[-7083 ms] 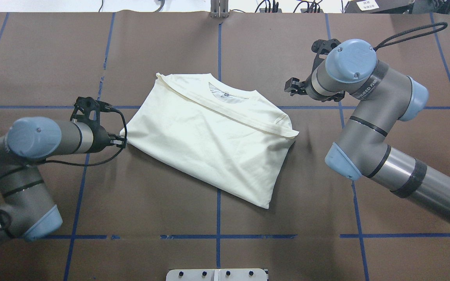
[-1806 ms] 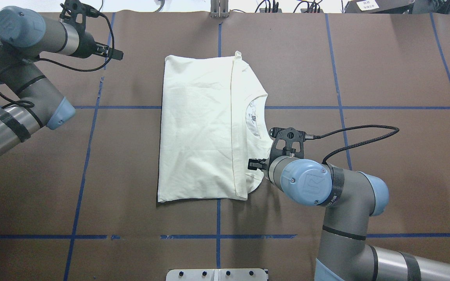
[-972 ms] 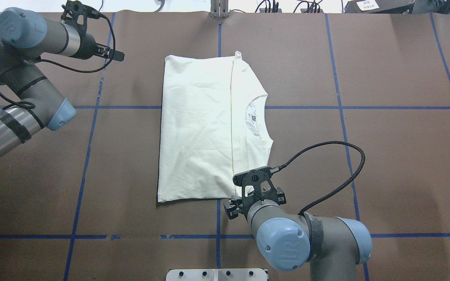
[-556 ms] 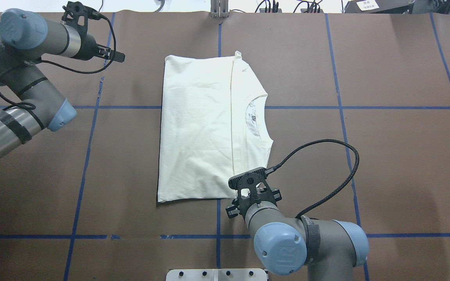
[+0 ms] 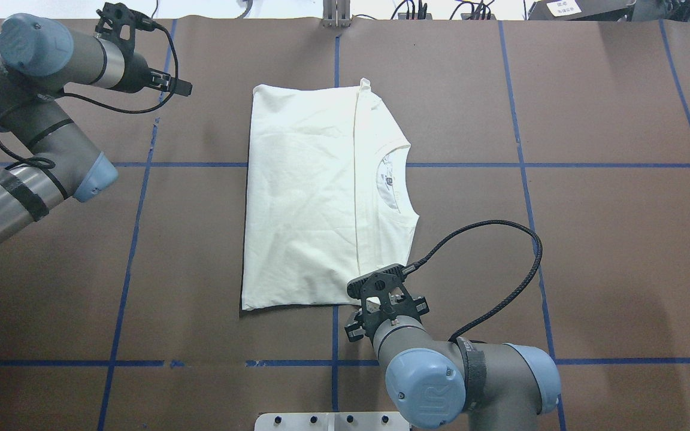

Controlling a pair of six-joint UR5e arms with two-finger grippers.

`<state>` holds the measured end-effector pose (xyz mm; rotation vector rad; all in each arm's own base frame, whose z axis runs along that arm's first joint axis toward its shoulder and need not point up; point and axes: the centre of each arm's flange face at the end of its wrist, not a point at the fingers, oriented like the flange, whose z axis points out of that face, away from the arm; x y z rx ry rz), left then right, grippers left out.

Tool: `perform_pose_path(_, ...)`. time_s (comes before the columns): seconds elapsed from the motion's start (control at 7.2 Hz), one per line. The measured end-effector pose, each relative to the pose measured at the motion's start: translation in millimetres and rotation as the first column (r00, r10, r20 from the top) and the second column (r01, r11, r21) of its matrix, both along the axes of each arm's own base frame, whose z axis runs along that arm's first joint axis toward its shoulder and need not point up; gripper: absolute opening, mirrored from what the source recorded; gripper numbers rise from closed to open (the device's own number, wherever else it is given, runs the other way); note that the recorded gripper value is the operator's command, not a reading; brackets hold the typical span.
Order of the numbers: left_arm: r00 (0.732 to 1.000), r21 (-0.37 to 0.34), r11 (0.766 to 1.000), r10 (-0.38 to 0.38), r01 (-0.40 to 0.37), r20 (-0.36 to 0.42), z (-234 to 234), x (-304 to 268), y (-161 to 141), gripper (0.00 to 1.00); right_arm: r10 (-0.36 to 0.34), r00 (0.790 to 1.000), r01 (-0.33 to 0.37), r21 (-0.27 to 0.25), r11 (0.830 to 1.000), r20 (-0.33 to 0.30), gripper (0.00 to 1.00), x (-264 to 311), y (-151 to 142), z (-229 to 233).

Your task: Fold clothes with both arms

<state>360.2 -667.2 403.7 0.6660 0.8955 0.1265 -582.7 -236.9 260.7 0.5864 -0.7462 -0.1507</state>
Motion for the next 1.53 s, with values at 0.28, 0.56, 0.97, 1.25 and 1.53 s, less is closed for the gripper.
perform_pose_path(0.28,1.000,0.001,1.000,0.000,0.000,-0.002,-1,0,0,1.00,-0.001,1.000,0.001,0.003,1.000,0.009,0.03,-2,0,-7)
perform_pose_path(0.56,1.000,-0.001,1.000,0.001,-0.001,0.000,2,-1,3,1.00,0.000,1.000,-0.001,0.005,1.000,0.014,0.02,-3,-1,-10)
perform_pose_path(0.97,1.000,-0.002,1.000,0.003,-0.003,0.000,4,-1,5,1.00,0.008,1.000,-0.008,0.002,1.000,0.022,0.00,-1,-2,-12)
perform_pose_path(1.25,1.000,-0.006,1.000,0.003,-0.003,-0.003,4,1,6,1.00,0.054,0.997,-0.051,-0.045,0.998,0.057,0.00,5,-7,-11)
perform_pose_path(1.53,1.000,-0.016,1.000,-0.002,0.001,-0.009,5,1,8,1.00,0.183,0.975,-0.155,-0.204,0.967,0.125,0.00,20,-7,3)
